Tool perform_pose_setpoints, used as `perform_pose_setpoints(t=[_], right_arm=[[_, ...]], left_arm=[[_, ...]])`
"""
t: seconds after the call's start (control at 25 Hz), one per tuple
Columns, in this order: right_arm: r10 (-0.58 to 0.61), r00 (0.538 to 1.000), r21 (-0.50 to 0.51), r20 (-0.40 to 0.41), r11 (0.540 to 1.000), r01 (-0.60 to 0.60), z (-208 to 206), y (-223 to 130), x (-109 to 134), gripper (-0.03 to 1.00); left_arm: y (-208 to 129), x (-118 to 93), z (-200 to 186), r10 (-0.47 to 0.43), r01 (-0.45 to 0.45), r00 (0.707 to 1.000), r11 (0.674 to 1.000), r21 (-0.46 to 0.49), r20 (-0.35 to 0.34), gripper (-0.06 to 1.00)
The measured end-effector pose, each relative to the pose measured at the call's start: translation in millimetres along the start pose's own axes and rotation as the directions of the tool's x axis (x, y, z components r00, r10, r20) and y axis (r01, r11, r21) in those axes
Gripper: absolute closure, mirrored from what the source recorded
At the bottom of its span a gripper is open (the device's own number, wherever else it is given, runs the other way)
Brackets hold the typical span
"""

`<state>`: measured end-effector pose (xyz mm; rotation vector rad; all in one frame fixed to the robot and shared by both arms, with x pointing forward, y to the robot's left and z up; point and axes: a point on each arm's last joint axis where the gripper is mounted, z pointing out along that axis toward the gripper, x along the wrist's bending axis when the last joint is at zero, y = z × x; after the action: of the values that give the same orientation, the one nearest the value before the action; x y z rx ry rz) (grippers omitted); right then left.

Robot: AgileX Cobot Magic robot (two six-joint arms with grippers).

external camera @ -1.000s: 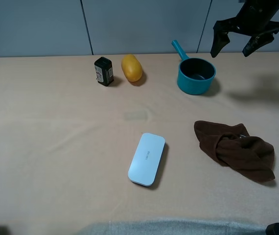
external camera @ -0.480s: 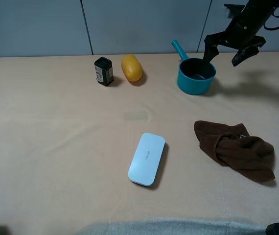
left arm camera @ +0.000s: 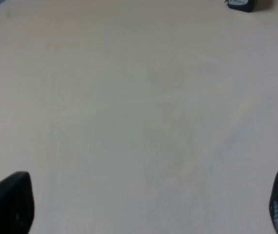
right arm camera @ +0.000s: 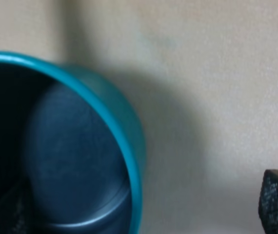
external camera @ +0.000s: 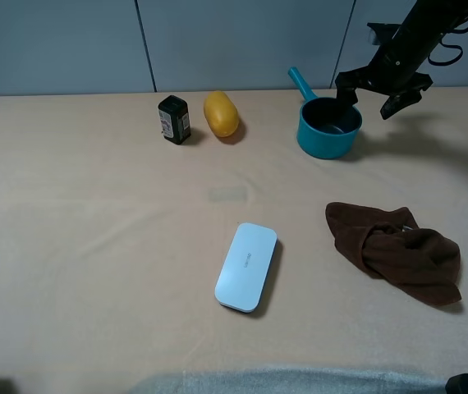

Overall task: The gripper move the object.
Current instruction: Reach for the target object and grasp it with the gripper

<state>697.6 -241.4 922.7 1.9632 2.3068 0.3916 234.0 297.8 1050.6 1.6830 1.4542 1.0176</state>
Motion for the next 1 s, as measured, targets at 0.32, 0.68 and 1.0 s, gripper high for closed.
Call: perform_pose_setpoints(t=[0.32, 0.68, 1.0], right_arm=[[0.004, 1.000, 0.009, 0.002, 1.000, -0.004, 15, 0, -2, 0.28], [0.008, 1.000, 0.034, -0.005, 0.999, -0.008, 29, -2, -3, 0.28], [0.010, 1.000, 0.041, -0.008, 0.999, -0.010, 31, -2, -3, 0.28]], left_arm=[[0, 0, 0, 0.000, 0.000, 1.000, 1.000, 0.000, 0.000, -0.02], [0, 0, 0, 0.000, 0.000, 1.000, 1.000, 0.000, 0.000, -0.02], [0, 0, 0, 0.000, 0.000, 1.000, 1.000, 0.000, 0.000, -0.02]])
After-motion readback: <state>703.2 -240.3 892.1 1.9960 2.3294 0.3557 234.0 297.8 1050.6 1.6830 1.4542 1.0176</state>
